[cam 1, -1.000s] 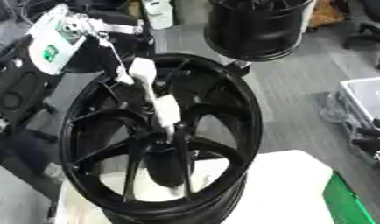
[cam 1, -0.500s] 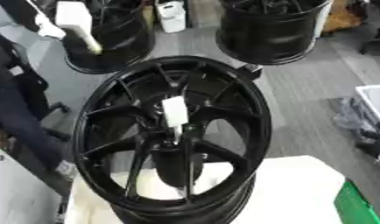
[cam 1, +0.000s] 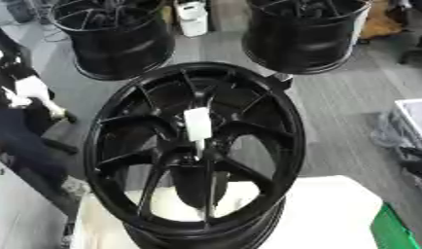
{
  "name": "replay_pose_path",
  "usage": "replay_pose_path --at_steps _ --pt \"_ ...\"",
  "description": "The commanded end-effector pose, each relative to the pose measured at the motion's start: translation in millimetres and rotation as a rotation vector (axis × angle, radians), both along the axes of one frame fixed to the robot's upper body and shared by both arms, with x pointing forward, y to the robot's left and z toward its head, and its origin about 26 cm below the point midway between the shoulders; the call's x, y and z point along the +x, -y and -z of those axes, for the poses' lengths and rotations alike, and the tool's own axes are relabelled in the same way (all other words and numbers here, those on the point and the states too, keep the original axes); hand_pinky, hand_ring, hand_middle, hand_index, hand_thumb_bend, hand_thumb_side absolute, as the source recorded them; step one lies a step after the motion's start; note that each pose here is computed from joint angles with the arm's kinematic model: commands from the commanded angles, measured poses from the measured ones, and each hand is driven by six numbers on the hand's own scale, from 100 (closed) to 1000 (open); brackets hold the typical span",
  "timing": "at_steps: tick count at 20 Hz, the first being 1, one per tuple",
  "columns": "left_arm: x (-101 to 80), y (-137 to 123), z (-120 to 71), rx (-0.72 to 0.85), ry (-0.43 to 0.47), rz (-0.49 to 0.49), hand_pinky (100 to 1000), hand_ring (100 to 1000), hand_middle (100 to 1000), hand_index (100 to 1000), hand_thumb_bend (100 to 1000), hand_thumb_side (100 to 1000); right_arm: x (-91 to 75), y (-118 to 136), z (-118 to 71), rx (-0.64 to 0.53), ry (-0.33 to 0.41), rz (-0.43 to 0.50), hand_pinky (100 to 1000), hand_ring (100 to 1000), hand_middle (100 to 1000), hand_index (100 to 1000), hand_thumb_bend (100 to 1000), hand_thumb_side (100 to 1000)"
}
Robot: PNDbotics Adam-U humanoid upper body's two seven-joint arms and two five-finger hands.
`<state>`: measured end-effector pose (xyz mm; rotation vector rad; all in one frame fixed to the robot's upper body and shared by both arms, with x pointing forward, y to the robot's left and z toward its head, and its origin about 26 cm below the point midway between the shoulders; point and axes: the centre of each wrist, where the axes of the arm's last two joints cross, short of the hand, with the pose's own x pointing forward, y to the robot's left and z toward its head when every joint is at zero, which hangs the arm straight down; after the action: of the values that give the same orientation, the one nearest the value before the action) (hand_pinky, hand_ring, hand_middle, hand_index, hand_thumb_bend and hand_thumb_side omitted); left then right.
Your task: Pull the pin out of the wheel hub.
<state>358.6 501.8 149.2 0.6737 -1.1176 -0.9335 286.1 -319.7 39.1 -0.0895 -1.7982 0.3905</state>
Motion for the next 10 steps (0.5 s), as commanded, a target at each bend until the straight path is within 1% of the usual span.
replay_pose_path --at_steps 1,2,3,4,5,6,7,10 --pt "-5.0 -7.4 31.0 -0.035 0.012 -0.131 788 802 789 850 771 412 1.7 1.9 -5.9 -0.005 0.021 0.004 893 788 835 1000 100 671" --pt "-6.9 -5.0 44.6 -0.059 0.023 -0.168 786 806 800 869 796 448 1.8 1.8 -6.0 -0.004 0.022 0.005 893 788 835 1000 100 671" --pt "-7.9 -0.1 56.7 -0.099 0.051 -0.201 782 812 823 900 904 499 1.7 1.8 -5.8 -0.002 0.023 0.007 892 788 835 1000 100 659" --pt "-8.8 6.4 66.3 -0.155 0.097 -0.232 781 815 825 906 864 518 1.5 2.0 -5.4 0.000 0.022 0.010 892 788 835 1000 100 672" --pt "-10.0 13.5 72.5 -0.209 0.150 -0.255 778 814 823 903 868 532 1.4 1.8 -5.1 0.002 0.022 0.012 892 788 835 1000 100 673" --pt "-11.1 22.3 75.0 -0.264 0.218 -0.267 775 812 818 897 862 543 1.3 1.4 -4.9 0.003 0.022 0.012 892 788 835 1000 100 673" --pt "-12.6 31.5 74.2 -0.313 0.289 -0.274 771 805 804 884 831 567 1.3 1.2 -4.9 0.004 0.022 0.011 892 788 835 1000 100 672" --pt "-20.8 64.6 61.2 -0.443 0.494 -0.261 759 783 775 850 784 593 1.4 1.1 -5.3 0.009 0.026 0.016 892 788 835 1000 100 672"
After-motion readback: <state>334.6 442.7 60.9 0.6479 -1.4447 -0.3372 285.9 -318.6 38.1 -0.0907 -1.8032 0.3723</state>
